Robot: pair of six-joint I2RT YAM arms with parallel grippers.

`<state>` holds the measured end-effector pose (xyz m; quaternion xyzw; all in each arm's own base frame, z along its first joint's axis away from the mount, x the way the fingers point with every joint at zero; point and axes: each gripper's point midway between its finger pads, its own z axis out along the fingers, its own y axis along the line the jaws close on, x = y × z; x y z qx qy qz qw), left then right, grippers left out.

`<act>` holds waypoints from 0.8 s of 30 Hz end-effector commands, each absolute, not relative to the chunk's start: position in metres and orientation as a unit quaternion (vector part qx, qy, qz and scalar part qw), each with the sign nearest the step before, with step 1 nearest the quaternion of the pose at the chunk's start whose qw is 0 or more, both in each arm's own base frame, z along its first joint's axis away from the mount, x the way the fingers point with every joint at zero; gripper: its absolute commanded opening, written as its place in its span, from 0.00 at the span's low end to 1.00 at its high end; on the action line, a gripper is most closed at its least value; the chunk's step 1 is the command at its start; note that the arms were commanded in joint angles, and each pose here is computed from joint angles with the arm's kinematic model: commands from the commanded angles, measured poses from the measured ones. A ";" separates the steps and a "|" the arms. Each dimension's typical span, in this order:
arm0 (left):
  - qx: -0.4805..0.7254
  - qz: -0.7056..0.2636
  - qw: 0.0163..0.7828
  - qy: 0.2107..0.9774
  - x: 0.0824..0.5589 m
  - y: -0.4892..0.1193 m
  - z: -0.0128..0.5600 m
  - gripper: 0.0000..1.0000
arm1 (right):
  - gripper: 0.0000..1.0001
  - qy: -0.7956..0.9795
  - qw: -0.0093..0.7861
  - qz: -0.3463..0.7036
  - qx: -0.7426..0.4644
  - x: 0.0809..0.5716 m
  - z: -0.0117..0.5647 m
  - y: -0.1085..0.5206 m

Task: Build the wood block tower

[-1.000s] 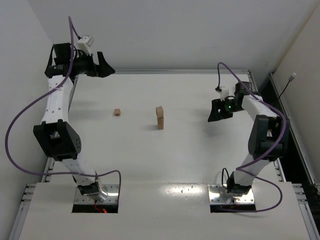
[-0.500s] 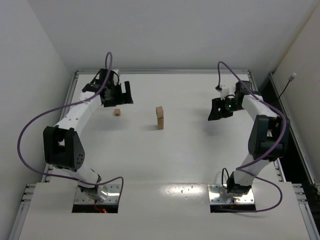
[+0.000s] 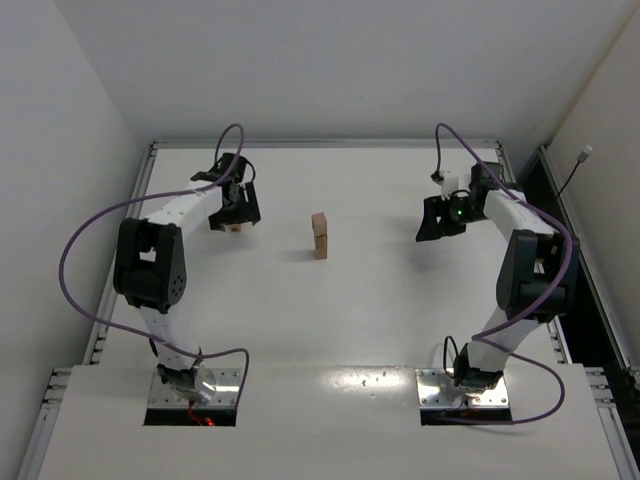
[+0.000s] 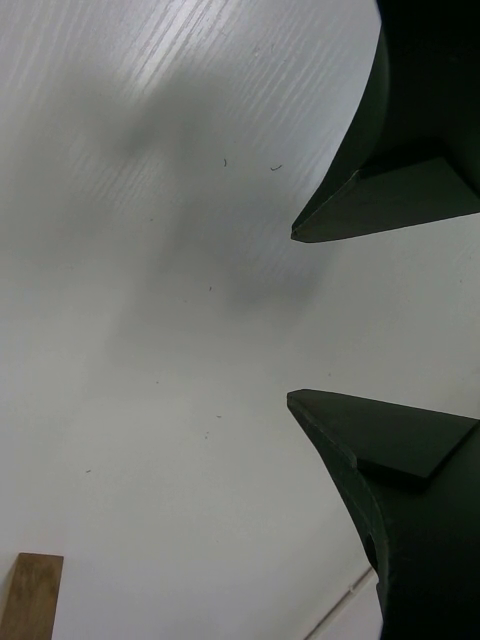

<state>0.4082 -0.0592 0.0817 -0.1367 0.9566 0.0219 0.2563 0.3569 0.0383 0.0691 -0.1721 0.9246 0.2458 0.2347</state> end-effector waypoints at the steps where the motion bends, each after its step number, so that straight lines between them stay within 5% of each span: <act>1: -0.143 0.021 0.275 0.951 0.434 -0.048 0.090 0.71 | 0.57 0.920 0.246 0.250 -0.172 0.361 0.069 0.039; 24: -0.119 0.020 0.228 0.966 0.456 -0.032 0.051 0.64 | 0.57 0.922 0.235 0.254 -0.172 0.362 0.060 0.038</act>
